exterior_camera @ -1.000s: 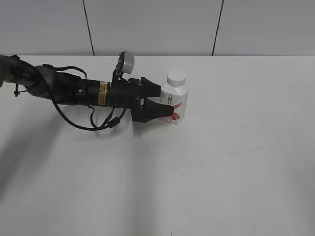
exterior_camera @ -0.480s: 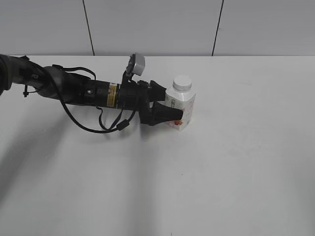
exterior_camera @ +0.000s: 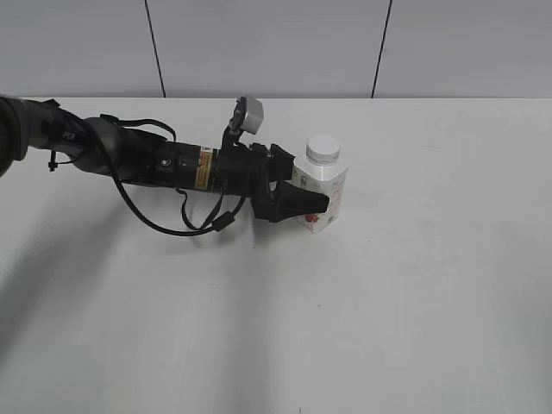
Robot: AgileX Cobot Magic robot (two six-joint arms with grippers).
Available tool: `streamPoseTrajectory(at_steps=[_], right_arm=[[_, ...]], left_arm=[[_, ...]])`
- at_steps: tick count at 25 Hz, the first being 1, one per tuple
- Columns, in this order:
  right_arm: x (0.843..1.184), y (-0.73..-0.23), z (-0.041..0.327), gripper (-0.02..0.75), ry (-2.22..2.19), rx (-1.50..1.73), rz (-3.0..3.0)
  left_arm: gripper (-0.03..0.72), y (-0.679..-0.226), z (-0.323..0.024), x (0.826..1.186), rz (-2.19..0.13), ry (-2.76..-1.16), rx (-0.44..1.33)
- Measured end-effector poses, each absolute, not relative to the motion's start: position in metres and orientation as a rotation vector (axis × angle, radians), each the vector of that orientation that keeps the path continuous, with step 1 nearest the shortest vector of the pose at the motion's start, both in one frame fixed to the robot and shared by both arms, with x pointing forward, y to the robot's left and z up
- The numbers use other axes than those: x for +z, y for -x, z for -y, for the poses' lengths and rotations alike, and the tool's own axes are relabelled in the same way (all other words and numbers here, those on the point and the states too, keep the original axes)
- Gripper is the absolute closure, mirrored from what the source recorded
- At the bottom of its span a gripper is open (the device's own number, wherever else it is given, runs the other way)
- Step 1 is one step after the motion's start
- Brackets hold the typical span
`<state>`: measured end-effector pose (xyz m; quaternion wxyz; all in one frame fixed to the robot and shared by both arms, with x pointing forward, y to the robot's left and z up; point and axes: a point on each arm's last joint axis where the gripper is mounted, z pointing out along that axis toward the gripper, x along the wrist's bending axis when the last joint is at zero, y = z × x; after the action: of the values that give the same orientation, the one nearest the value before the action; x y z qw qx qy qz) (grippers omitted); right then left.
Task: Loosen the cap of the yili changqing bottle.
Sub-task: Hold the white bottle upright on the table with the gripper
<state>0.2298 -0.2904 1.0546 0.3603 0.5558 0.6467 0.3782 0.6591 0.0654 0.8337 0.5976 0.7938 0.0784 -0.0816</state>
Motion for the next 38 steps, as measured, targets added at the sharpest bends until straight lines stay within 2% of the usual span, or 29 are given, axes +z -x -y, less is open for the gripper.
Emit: streamPoseTrajectory(at_steps=[7, 38], right_arm=[[1.055, -0.23, 0.29, 0.204, -1.433, 0.975, -1.667], [1.055, -0.23, 0.29, 0.204, -1.433, 0.975, -1.667]], left_arm=[[0.155, -0.658, -0.062, 0.834, -0.201, -1.841, -0.203], [0.159, -0.641, -0.062, 0.834, -0.178, -1.855, -0.275]])
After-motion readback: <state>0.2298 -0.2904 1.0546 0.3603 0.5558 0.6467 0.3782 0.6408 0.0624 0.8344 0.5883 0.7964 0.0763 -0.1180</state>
